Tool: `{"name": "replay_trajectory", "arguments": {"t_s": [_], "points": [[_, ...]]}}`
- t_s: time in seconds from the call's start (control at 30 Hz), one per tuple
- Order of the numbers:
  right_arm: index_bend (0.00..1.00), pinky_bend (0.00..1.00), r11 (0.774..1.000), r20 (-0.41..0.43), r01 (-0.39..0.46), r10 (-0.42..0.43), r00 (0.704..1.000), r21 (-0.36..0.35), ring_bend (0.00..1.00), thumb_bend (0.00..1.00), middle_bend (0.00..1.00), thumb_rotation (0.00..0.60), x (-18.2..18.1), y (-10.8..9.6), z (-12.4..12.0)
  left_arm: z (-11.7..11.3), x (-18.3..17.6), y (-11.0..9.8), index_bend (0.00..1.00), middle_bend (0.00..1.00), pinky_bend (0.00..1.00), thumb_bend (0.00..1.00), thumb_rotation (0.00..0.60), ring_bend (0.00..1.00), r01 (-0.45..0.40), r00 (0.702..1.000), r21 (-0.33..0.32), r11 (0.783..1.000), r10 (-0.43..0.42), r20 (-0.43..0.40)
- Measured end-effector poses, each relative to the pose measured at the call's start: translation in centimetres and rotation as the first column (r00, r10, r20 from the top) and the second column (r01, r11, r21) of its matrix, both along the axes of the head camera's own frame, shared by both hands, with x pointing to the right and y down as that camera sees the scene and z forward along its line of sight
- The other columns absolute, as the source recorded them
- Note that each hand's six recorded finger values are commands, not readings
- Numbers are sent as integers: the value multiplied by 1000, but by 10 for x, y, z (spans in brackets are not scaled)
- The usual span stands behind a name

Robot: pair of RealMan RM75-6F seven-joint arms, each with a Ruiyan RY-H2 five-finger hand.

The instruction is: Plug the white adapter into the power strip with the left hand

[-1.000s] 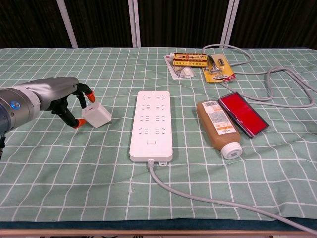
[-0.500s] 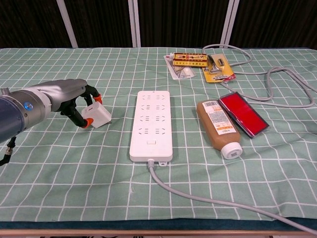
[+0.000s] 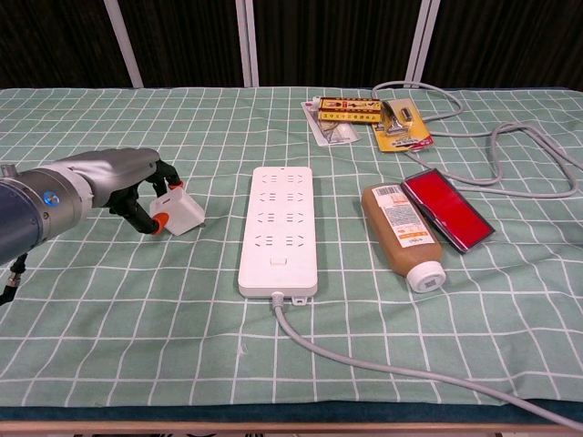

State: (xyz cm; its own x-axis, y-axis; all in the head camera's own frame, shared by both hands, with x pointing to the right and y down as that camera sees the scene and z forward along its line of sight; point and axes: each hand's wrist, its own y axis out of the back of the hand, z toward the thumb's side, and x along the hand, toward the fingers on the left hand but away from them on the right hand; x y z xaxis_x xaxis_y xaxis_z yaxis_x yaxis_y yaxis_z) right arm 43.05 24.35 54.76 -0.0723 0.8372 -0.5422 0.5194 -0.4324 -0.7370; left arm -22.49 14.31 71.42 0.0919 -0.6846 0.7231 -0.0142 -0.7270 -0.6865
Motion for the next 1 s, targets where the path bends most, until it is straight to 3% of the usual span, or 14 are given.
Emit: {"name": "replay_trajectory", "arguments": {"t_s": [0.3, 0.43, 0.53, 0.67, 1.0], "points": [[0, 0, 1000, 0, 1, -1, 1000, -1, 0, 338, 0, 600, -1, 1, 0, 4, -1, 3, 345, 373, 935, 400, 600, 840, -16, 1000, -2, 1000, 16, 12], [0, 0, 1000, 1, -2, 2, 1000, -1, 0, 337, 0, 600, -1, 0, 0, 4, 1, 2, 413, 462, 937, 403, 600, 850, -15, 1000, 6, 1000, 15, 7], [0, 0, 1000, 2, -3, 3, 1000, 0, 0, 338, 0, 600, -1, 0, 0, 4, 1, 1, 488, 543, 946, 493, 600, 872, -14, 1000, 18, 1000, 14, 8], [0, 0, 1000, 3, -3, 3, 1000, 1, 0, 338, 0, 600, 0, 0, 0, 3, 2, 0, 513, 565, 950, 622, 600, 879, -22, 1000, 38, 999, 21, 14], [0, 0, 1000, 4, 0, 0, 1000, 5, 0, 338, 0, 600, -1, 1, -1, -22, 3, -15, 558, 613, 976, 716, 600, 916, -84, 996, 129, 988, 81, 26]]}}
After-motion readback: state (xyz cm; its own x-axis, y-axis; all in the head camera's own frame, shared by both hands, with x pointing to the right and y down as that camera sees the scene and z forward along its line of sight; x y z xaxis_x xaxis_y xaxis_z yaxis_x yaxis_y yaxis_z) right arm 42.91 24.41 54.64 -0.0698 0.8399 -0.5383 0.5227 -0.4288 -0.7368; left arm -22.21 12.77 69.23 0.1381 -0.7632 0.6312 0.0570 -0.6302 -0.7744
